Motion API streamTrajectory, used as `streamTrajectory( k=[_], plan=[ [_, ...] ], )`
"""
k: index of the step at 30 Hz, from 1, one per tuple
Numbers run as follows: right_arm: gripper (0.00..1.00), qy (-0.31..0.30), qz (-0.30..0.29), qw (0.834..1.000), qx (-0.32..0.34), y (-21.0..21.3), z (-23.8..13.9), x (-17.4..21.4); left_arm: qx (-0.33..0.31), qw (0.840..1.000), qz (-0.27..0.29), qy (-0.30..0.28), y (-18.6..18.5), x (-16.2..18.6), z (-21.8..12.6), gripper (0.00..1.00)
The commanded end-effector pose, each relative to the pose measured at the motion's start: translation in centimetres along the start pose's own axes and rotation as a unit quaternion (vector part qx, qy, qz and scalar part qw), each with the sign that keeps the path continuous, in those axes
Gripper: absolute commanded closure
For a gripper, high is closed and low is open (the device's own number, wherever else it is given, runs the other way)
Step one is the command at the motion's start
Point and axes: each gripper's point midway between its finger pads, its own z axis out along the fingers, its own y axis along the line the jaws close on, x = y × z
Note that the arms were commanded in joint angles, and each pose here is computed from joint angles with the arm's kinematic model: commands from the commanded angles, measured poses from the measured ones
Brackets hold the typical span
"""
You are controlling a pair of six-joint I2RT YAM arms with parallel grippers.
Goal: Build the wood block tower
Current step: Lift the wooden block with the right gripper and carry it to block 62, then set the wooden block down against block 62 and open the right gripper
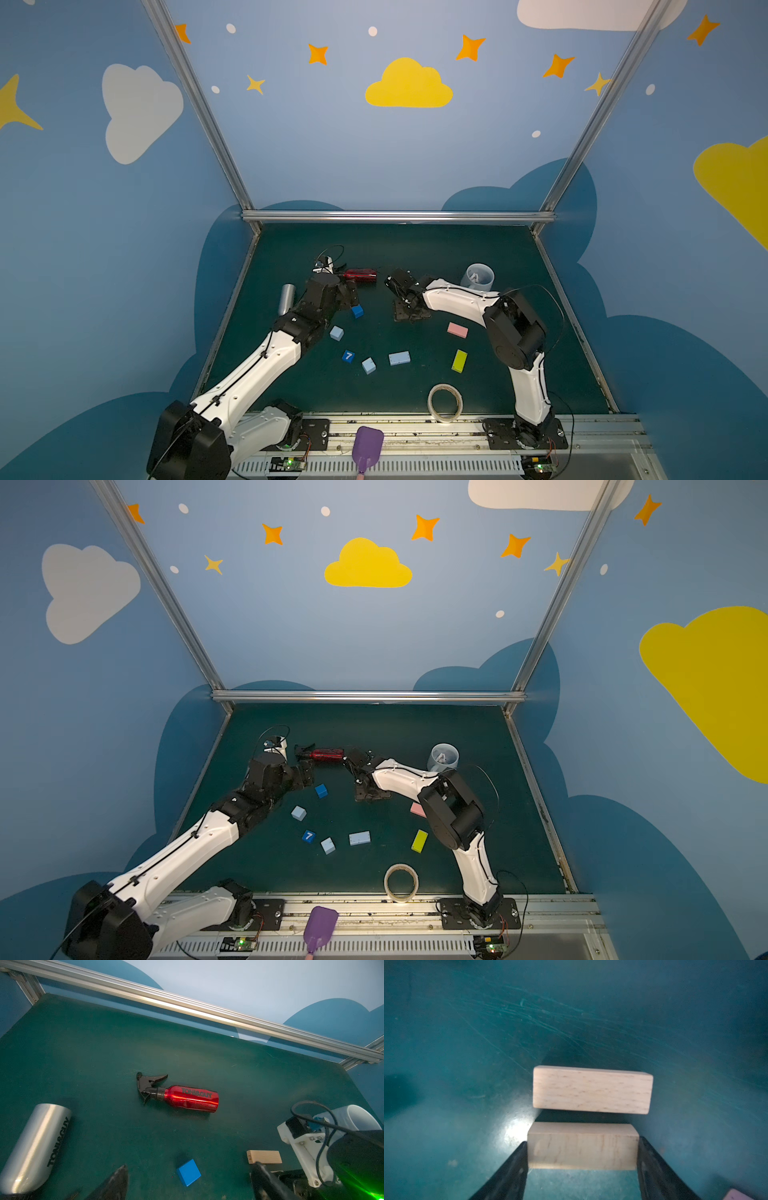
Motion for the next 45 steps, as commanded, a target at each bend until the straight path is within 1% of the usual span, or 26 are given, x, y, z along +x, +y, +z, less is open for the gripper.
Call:
streamTrajectory(
  k=[1,16,25,45],
  plan=[
    [0.34,0.009,-0.004,1.000,0.014,-0.49,0.73,-0.10,-0.008,1.000,0.009,0.000,0.37,0.26,-0.20,0.08],
    [0.32,0.015,0.010,1.000,0.017,-1.11,1.30,-0.44,-0.010,1.000,0.010,0.000,0.45,0.25,-0.20,0.08],
    [0.32,0.014,0.019,1.000,0.005,-0.61,1.31,-0.70,-0.010,1.000,0.011,0.003,0.38,0.41,-0.02,0.08],
    [0.30,0.017,0.023,1.000,0.006,-0.36,1.57,-0.85,-0.014,1.000,0.012,0.003,0.57,0.45,-0.06,0.08]
  ],
)
